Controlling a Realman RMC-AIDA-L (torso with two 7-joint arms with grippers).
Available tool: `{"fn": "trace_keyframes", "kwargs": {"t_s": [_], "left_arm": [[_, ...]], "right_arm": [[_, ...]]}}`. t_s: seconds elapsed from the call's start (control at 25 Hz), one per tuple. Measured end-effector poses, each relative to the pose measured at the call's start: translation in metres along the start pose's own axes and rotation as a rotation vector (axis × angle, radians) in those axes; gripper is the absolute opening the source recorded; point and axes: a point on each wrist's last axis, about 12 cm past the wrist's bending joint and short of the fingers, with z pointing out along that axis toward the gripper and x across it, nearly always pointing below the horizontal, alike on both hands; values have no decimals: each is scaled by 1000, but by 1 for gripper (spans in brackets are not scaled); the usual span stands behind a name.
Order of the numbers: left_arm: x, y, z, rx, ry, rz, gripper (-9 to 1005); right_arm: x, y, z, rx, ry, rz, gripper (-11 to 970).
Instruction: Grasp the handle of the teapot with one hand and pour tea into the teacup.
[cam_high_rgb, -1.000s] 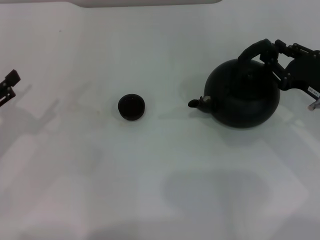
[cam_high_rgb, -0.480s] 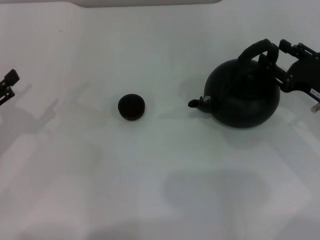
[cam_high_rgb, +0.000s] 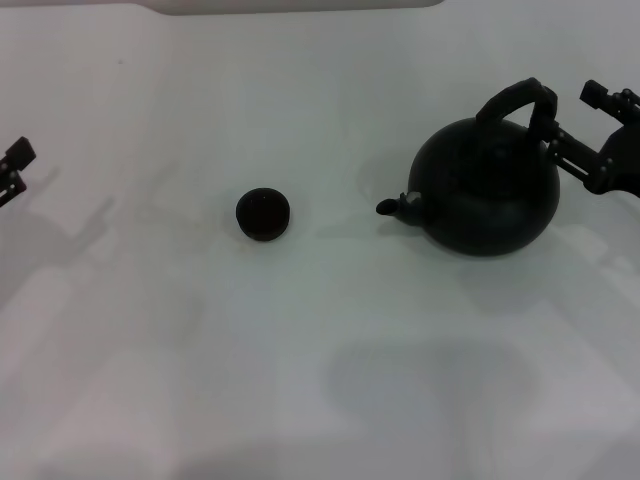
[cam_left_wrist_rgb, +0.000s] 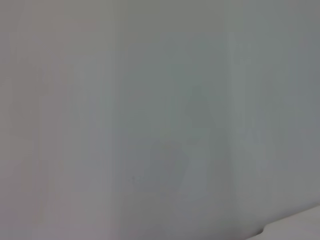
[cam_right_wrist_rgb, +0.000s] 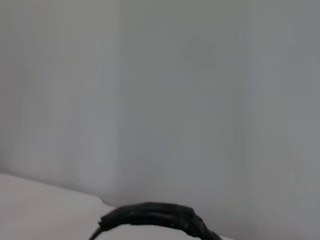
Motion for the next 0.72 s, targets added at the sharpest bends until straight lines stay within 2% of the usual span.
{"fn": "trace_keyframes", "kwargs": {"t_s": [0.32,0.56,0.64,0.72], "left_arm": [[0,0,0,-5,-2,36,844],[-1,4,-3,-44,-18,59,844],[-2,5,-4,-58,-30,57,844],[-3,6,-4,-69,-44,56,844]], "right_arm": [[-2,-6,-24,-10,-37,8,755],[-5,-32,-68,164,-127,26,755],[-5,-41,-87,267,-177,10,754],[-4,-43,-91,300,-189,-8,754]]}}
